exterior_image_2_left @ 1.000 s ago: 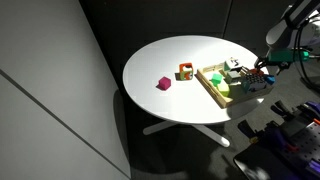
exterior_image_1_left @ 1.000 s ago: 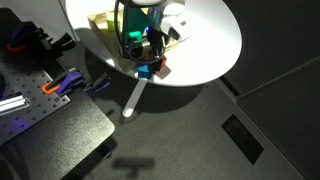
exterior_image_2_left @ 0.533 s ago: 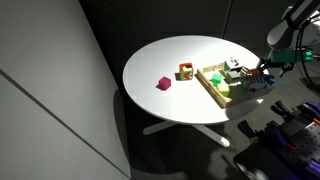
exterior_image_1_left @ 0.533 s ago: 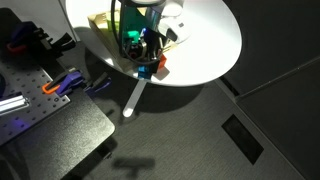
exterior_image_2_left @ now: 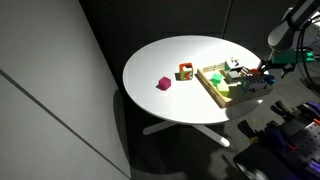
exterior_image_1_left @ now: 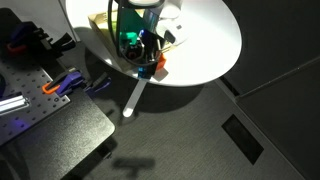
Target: Pick up the blue block and put it in the wooden tray
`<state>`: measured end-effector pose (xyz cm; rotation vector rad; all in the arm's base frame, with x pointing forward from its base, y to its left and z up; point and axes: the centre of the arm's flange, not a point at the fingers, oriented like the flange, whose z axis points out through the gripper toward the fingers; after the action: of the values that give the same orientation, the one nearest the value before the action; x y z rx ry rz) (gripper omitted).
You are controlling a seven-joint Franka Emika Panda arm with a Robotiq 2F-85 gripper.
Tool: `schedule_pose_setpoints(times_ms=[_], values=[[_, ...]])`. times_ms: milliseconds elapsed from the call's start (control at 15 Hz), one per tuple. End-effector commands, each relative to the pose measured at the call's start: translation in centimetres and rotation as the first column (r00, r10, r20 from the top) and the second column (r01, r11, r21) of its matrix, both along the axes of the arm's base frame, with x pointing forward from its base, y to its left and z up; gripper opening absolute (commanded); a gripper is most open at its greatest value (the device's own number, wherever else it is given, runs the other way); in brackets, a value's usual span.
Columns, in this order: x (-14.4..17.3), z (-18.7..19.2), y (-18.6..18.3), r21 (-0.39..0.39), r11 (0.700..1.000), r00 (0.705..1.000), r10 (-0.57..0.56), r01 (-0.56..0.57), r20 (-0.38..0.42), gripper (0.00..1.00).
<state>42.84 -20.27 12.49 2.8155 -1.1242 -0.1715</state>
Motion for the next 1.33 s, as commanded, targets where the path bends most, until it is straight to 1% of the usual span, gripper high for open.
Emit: schedule_pose_setpoints(times_ms=[0, 733, 800, 867, 1133, 1200, 1267], values=[[-0.4, 0.4, 0.2, -0.008, 1.000, 1.000, 0.000, 0.000, 0.002, 1.00], [-0.6, -0.9, -0.2, -0.019, 1.000, 1.000, -0.014, 0.014, -0.018, 1.00], [-0.6, -0.9, -0.3, -0.019, 1.000, 1.000, -0.016, 0.016, -0.018, 0.75], [-0.6, -0.9, -0.3, -0.019, 1.000, 1.000, -0.016, 0.016, -0.015, 0.75], [-0.3, 0.0, -0.3, -0.012, 1.000, 1.000, -0.014, 0.014, 0.007, 0.40], [-0.3, 0.4, -0.3, -0.009, 1.000, 1.000, -0.014, 0.014, 0.012, 0.34], [-0.2, 0.9, -0.3, -0.006, 1.000, 1.000, -0.014, 0.014, 0.017, 0.32]])
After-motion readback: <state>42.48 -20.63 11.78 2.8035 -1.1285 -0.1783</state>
